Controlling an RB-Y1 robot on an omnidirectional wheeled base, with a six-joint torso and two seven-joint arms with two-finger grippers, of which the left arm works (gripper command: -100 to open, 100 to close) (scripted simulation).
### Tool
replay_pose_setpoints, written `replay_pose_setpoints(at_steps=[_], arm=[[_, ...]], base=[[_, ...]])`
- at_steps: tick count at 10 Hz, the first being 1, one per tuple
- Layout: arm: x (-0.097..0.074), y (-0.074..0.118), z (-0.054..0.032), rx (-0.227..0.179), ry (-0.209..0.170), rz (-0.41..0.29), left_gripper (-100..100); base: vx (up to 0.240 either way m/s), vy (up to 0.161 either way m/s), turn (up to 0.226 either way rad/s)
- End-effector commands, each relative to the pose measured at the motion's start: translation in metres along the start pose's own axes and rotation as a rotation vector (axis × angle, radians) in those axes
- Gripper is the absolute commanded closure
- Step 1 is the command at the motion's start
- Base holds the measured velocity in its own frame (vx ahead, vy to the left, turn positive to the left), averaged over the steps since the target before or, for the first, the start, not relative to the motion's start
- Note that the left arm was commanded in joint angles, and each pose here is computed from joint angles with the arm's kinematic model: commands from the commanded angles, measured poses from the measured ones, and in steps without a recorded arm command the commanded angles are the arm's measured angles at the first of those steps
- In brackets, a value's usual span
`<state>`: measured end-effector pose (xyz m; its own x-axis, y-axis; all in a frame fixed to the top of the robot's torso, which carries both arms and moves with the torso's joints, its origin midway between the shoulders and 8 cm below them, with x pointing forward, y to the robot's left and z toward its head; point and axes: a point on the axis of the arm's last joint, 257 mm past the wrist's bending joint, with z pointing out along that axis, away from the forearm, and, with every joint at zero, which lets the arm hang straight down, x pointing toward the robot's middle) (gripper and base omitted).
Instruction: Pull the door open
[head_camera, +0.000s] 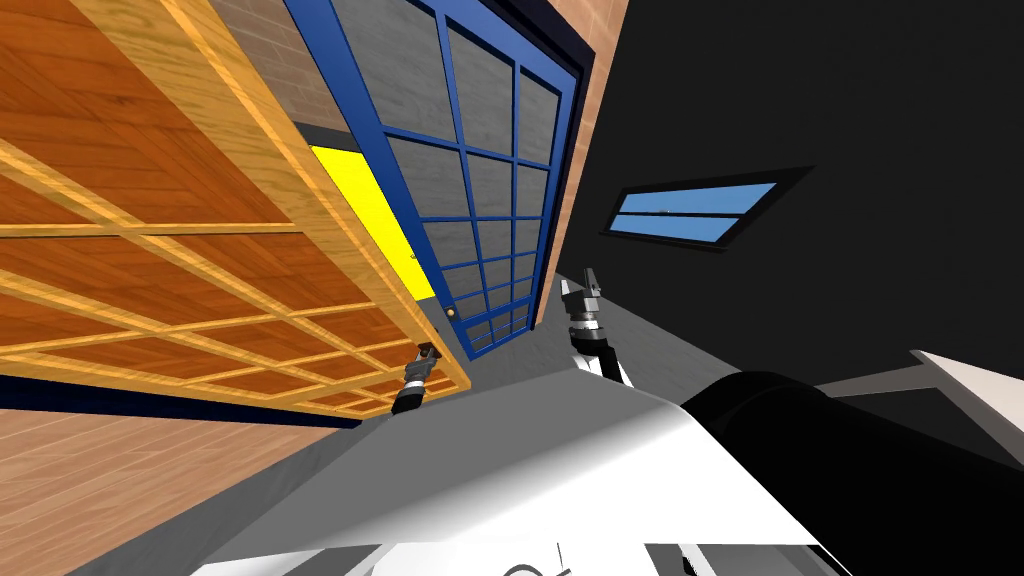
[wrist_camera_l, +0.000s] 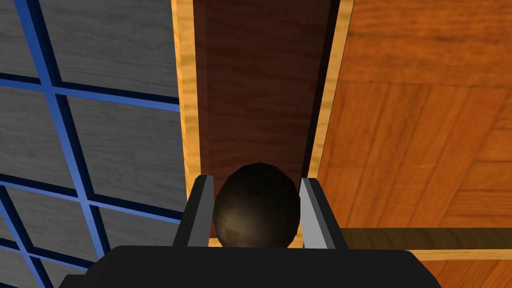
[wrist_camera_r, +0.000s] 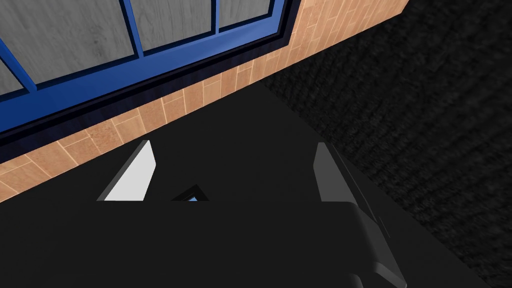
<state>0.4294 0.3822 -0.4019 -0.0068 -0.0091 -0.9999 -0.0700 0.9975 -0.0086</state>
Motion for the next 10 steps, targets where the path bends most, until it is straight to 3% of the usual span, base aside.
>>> replay_pose_setpoints(at_steps=[1,10], arm=[[-0.0007,0.0012,0.0001,-0.005,-0.002,-0.033,100],[-0.0047,0.0091,0.0002,-0.035,-0.02,-0.25,100]], base=[[-0.023,0.017,-0.061],[-0.045,0.02,-0.073]])
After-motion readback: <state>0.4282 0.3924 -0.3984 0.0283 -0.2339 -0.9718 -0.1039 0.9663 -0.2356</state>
